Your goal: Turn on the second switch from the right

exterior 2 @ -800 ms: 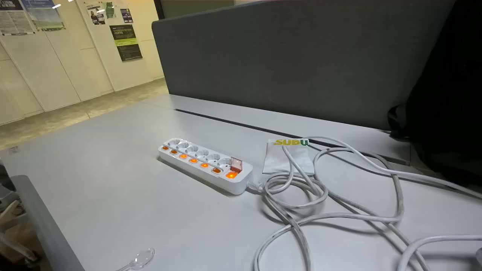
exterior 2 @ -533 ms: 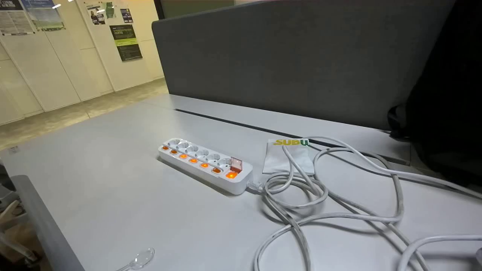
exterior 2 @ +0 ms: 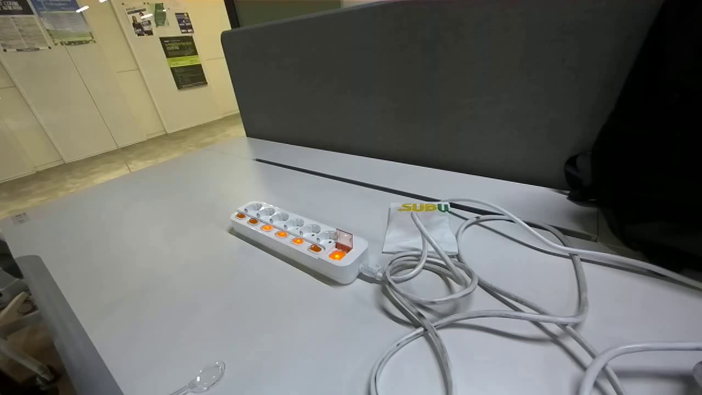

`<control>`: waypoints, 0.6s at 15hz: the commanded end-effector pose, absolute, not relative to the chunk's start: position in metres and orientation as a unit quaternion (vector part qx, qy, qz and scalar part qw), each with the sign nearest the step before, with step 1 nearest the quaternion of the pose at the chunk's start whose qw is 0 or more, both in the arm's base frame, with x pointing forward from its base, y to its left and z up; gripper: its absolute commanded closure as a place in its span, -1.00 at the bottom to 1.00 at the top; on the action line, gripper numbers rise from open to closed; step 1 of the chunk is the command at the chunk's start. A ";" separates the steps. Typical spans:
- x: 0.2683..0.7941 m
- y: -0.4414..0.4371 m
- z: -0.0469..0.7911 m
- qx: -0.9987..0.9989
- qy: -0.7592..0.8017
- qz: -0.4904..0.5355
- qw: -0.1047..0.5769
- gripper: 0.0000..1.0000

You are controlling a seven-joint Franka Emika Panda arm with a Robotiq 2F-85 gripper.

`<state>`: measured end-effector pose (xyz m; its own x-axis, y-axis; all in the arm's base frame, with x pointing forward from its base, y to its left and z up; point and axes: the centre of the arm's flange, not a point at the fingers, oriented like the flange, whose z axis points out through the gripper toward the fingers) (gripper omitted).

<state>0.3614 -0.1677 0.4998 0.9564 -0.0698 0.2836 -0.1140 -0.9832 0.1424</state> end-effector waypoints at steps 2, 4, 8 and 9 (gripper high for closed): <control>0.361 -0.168 0.500 0.986 -0.047 0.140 0.079 -1.00; 0.365 -0.167 0.499 0.985 -0.048 0.147 0.078 -1.00; 0.395 -0.166 0.478 0.982 -0.048 0.164 0.081 -1.00; 0.403 -0.164 0.471 0.982 -0.045 0.166 0.079 -1.00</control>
